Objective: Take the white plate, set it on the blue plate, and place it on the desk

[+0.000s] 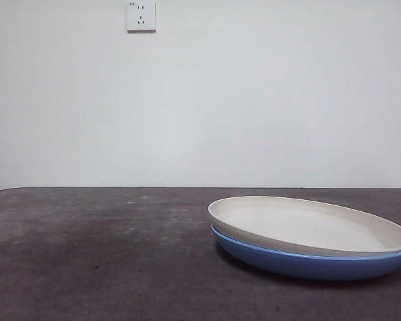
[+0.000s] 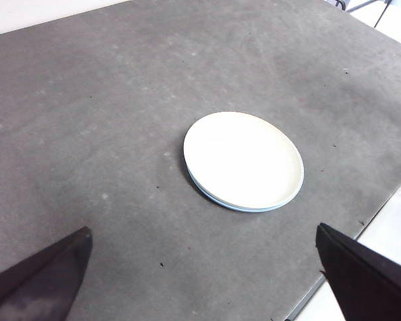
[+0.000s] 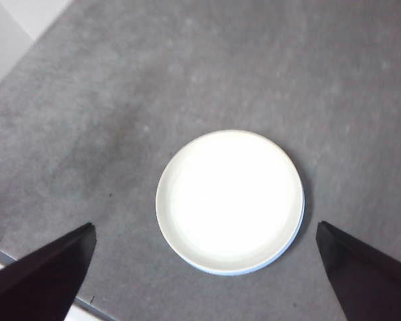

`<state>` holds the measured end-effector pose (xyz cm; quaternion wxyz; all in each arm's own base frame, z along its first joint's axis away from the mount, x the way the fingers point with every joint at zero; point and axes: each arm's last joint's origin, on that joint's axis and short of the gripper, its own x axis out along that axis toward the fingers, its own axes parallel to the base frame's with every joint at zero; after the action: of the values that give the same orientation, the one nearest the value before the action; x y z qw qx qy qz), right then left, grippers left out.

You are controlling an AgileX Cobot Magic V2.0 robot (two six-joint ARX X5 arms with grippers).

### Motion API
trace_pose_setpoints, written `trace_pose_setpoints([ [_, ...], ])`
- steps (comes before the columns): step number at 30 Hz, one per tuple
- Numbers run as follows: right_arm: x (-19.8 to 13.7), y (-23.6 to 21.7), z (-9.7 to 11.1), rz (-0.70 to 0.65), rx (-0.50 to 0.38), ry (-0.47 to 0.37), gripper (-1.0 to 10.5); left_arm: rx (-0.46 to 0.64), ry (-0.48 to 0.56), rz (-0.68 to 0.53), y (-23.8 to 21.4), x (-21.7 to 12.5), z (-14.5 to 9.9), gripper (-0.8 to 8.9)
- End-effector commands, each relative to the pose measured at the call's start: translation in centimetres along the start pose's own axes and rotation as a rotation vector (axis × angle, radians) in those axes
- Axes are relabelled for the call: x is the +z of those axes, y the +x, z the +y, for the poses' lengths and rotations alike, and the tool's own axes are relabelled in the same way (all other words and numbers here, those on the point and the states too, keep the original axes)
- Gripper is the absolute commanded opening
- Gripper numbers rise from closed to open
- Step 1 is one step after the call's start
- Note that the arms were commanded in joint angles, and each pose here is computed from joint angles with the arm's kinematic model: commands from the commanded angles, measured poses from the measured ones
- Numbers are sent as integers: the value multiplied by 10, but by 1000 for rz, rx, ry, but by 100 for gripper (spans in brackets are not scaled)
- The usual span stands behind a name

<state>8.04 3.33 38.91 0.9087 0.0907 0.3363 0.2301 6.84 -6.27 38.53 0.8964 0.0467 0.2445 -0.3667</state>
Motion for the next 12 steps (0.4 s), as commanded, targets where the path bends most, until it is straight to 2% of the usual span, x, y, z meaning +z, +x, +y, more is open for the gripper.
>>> trace_pose_setpoints([
  [1, 10, 13, -1, 51, -13, 55, 600, -3, 17, -12, 0, 3, -1, 572],
  [7, 25, 66, -12, 241, -60, 101, 601, -3, 17, -9, -1, 2, -1, 572],
  [12, 33, 113, -27, 395, -90, 101, 601, -3, 17, -8, -1, 2, -1, 572],
])
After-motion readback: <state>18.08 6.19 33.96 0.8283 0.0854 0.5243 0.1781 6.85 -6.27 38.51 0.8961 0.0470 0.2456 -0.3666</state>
